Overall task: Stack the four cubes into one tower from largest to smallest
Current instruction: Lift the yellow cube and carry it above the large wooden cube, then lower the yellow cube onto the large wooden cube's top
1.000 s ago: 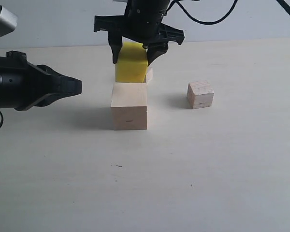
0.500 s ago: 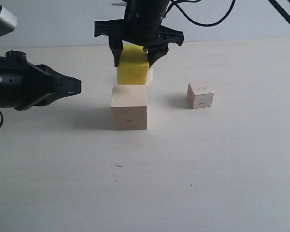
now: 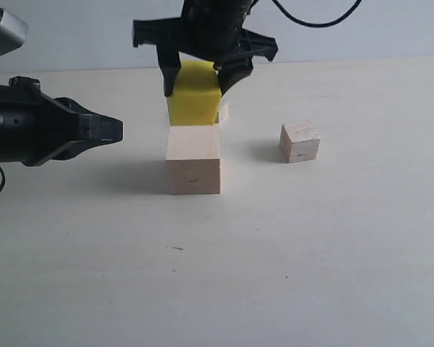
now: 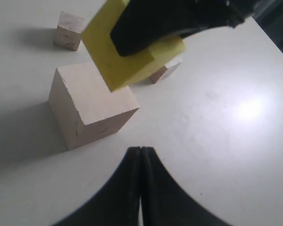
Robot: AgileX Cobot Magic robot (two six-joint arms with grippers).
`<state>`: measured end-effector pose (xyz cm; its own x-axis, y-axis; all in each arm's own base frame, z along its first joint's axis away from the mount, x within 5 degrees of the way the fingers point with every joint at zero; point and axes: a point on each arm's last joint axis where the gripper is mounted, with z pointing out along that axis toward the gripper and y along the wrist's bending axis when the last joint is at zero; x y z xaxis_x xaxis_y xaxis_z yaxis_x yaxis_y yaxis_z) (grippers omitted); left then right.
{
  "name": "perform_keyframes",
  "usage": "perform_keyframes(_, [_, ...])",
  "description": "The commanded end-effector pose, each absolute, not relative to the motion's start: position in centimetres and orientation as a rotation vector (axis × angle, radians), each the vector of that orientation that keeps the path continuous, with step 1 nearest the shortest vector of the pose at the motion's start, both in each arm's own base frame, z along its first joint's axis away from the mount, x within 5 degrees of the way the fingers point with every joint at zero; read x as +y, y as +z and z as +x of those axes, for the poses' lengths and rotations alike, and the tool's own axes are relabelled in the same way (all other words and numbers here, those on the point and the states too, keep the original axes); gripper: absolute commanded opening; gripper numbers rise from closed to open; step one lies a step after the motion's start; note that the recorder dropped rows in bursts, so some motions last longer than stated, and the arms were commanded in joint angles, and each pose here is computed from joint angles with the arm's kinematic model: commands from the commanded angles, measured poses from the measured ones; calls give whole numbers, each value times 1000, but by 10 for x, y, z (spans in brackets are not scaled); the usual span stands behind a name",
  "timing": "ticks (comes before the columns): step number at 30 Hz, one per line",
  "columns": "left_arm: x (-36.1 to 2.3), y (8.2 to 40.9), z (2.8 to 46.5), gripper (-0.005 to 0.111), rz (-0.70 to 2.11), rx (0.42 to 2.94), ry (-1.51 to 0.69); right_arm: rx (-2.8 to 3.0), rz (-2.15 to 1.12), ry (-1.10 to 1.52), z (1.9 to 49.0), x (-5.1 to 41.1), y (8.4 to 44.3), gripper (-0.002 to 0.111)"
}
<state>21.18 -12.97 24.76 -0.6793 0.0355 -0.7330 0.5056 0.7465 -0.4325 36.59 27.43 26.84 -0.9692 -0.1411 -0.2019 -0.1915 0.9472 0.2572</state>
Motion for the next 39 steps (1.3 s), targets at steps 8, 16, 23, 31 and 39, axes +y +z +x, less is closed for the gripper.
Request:
perform_keyframes(8, [-130,249,211,0,405,2198,-814,2971,-199,342,364,270,251,0])
perform_keyframes(16, [-130,249,211,0,403,2198,-812,3017,-117,377,365,275,240,0])
perform_keyframes(23, [-130,249,211,0,403,2198,-811,2968,-111,404,369,277,241,0])
perform_keyframes(31, [-130,249,211,0,405,2198,-814,3005,-110,373,371,279,225,0])
perform_keyframes(39, [-130,249,210,0,406,2199,-816,2980,-107,387,373,280,226,0])
